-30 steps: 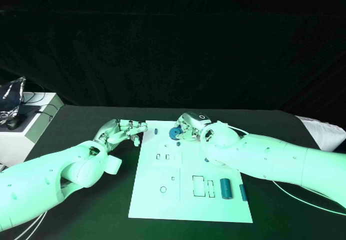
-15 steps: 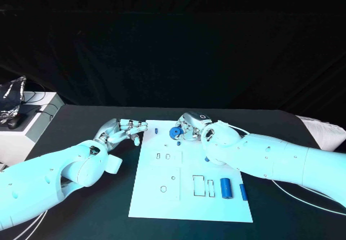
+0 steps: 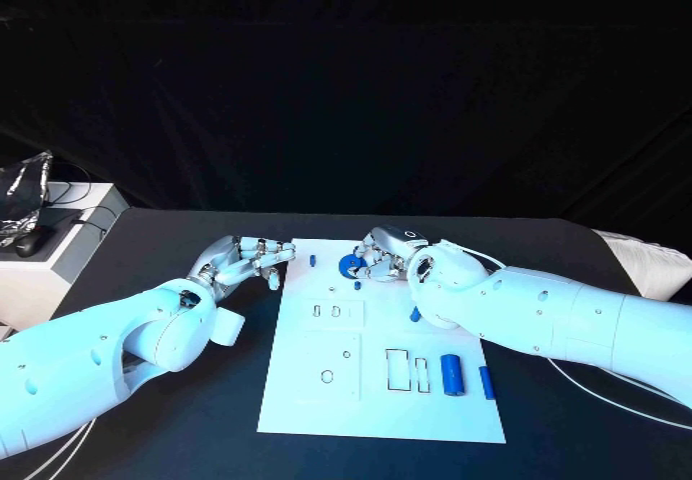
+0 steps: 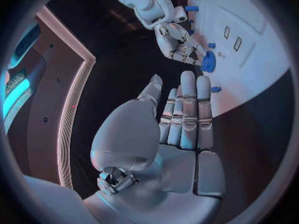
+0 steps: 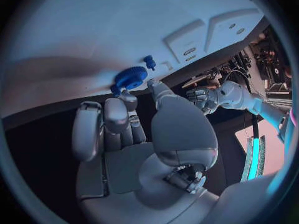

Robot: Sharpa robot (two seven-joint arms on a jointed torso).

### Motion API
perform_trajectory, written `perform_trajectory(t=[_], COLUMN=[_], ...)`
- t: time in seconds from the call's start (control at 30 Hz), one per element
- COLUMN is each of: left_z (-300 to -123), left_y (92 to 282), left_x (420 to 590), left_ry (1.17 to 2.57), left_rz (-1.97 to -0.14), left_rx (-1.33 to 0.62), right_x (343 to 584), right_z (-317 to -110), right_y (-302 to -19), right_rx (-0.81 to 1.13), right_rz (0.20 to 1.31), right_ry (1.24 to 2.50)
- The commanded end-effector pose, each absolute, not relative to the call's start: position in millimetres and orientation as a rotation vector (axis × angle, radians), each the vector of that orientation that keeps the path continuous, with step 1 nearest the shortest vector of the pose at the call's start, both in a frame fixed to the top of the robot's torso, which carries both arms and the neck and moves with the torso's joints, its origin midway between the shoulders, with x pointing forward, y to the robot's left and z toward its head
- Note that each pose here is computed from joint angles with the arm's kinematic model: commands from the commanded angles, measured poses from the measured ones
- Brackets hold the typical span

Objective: Assemble the parts on the task board

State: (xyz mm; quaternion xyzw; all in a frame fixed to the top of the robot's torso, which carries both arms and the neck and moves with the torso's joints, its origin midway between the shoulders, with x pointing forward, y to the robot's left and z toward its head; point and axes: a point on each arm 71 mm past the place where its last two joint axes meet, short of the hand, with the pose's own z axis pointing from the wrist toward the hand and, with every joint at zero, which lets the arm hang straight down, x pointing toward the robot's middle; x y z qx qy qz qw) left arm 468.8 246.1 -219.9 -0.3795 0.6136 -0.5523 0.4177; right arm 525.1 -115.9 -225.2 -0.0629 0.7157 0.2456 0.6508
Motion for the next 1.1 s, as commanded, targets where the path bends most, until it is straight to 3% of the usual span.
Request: perform_trajectory(t=[0.03,0.43,0.63,0.9,1.1], left_z=[-218.9,-219.0,-218.7,-218.1,-218.2], left_y=[244.4,245.1,245.5,246.2,245.5], left_x=[468.7,468.8,468.9,469.6,469.9], left_ry=[1.539,1.538,1.532,1.515,1.514], left_rz=[-1.405,-1.403,-1.407,-1.429,-1.438], left_rx=[-0.950,-0.951,-0.947,-0.944,-0.941], right_x=[524.5,523.1,515.7,512.2,515.7], right_z=[-227.8,-225.3,-209.7,-191.1,-190.0], right_y=[-116.5,-129.3,-146.6,-199.9,-251.3], right_rx=[-0.155,-0.134,-0.048,0.146,0.206], right_rz=[0.561,0.551,0.671,0.874,0.889], right_ry=[1.658,1.628,1.461,1.413,1.452])
